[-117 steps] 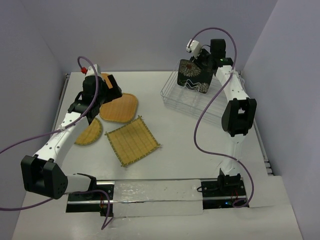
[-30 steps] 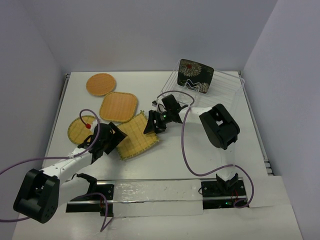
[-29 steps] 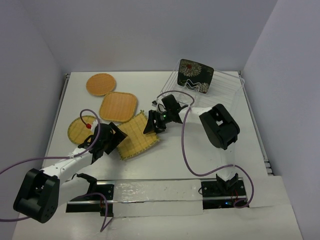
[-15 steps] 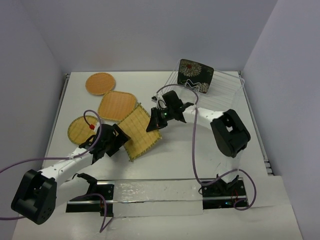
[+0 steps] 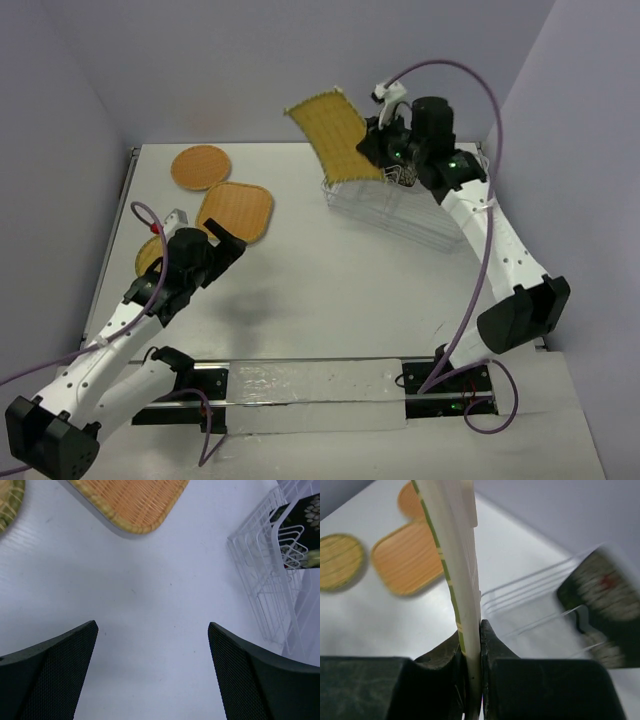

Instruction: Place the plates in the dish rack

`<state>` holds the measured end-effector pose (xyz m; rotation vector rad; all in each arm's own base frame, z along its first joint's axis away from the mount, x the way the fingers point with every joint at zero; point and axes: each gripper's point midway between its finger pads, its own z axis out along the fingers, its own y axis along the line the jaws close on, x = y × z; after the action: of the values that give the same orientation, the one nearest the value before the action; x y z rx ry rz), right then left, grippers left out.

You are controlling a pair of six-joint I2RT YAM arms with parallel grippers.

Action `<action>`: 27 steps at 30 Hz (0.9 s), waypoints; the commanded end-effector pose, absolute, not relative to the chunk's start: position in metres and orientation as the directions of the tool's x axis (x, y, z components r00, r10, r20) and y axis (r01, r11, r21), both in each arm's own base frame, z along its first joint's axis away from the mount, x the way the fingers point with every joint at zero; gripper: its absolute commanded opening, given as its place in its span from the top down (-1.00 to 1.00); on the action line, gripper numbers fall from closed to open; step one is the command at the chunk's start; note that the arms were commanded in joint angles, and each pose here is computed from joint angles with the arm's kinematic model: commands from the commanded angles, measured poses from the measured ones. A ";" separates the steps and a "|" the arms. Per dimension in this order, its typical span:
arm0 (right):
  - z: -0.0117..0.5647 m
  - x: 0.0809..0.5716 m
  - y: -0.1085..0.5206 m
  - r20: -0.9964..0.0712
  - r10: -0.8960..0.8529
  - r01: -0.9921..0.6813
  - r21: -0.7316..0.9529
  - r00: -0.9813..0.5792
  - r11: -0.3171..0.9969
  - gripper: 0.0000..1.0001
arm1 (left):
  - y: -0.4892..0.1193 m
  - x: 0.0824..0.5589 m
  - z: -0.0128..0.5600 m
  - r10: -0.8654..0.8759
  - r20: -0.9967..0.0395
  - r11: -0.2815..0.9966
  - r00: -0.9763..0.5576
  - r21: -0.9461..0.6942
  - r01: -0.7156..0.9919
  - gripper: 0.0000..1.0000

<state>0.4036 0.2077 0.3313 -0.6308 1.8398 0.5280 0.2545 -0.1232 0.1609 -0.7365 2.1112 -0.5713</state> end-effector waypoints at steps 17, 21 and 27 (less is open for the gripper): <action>0.363 0.452 0.104 -0.536 -0.842 -0.689 -0.634 0.066 0.350 1.00 | -0.096 0.361 0.198 -0.589 -0.673 0.808 -0.448 -0.495 -0.319 -0.99; 0.351 0.467 0.096 -0.522 -0.853 -0.675 -0.630 0.000 0.385 1.00 | -0.099 0.372 0.193 -0.564 -0.673 0.825 -0.479 -0.480 -0.297 -0.99; 0.335 0.488 0.090 -0.529 -0.845 -0.651 -0.617 -0.073 0.442 1.00 | -0.091 0.381 0.185 -0.553 -0.666 0.833 -0.500 -0.458 -0.310 -0.99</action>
<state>0.4639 0.0973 0.3073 -1.3865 1.8582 -0.1781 0.3647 -0.0908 0.1606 -0.6776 2.1862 -0.3078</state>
